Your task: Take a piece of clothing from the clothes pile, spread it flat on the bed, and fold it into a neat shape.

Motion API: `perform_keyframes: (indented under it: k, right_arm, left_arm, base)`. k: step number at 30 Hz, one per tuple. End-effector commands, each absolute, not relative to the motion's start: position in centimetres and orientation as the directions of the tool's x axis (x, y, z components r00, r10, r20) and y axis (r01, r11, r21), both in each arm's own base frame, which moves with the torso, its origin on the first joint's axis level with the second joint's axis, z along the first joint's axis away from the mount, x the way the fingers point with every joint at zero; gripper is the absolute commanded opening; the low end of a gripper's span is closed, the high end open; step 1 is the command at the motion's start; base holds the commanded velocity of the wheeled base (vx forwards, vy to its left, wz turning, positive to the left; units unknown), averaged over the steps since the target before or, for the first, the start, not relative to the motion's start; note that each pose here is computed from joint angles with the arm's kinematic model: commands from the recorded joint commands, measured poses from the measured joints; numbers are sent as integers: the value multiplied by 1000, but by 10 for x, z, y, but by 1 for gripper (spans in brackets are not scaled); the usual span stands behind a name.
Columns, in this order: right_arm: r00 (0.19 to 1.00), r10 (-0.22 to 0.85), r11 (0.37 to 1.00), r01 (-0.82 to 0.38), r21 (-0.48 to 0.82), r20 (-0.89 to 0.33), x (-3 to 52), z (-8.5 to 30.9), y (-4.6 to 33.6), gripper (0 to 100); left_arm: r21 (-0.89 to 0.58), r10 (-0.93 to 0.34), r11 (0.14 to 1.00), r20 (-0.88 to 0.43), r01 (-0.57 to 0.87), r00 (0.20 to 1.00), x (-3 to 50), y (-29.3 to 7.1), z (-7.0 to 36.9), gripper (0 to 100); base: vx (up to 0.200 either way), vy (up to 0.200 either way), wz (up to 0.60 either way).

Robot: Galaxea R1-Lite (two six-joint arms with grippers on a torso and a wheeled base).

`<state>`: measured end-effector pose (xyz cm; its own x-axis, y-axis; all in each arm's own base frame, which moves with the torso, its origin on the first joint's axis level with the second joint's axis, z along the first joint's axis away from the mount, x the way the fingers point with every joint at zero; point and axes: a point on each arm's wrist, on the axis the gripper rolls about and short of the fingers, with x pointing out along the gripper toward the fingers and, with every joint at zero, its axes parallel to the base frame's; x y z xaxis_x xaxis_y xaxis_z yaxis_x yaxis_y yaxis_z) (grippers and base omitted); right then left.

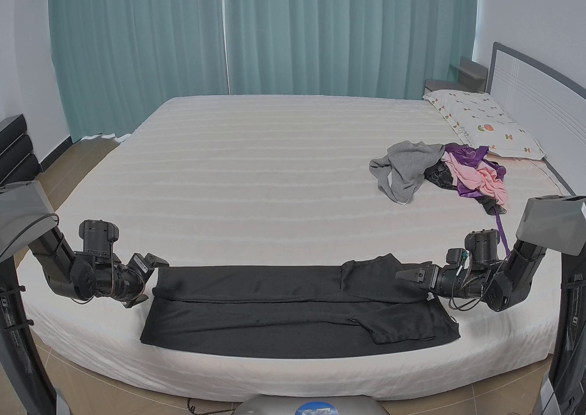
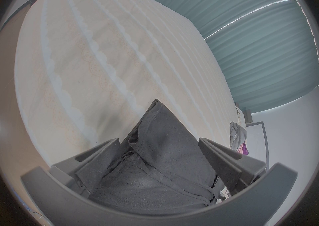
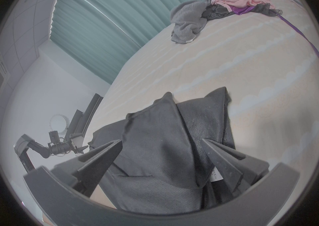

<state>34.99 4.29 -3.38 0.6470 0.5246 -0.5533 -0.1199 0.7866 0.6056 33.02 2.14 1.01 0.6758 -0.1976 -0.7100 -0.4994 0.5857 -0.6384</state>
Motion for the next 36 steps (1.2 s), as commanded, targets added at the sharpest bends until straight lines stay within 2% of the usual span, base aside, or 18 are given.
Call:
perform_keyframes:
  k: [1,13,25,36]
  right_arm:
    - [634,524,793,-118,598,-570,351,-43,43,0]
    - [633,512,799,-104,592,-580,338,-39,36,0]
    - [677,491,804,-110,584,-549,323,-29,22,0]
    - [666,498,804,-113,584,-556,307,-33,22,0]
  left_arm:
    - [-637,-198,585,-712,-501,674,330,21,9,100]
    - [-631,-193,590,-716,-504,670,330,20,8,100]
    - [-625,-192,597,-720,-503,667,329,20,7,100]
    - [-623,-192,600,-721,-502,666,329,19,6,100]
  base:
    - [0,0,0]
    - [0,0,0]
    - [0,0,0]
    - [0,0,0]
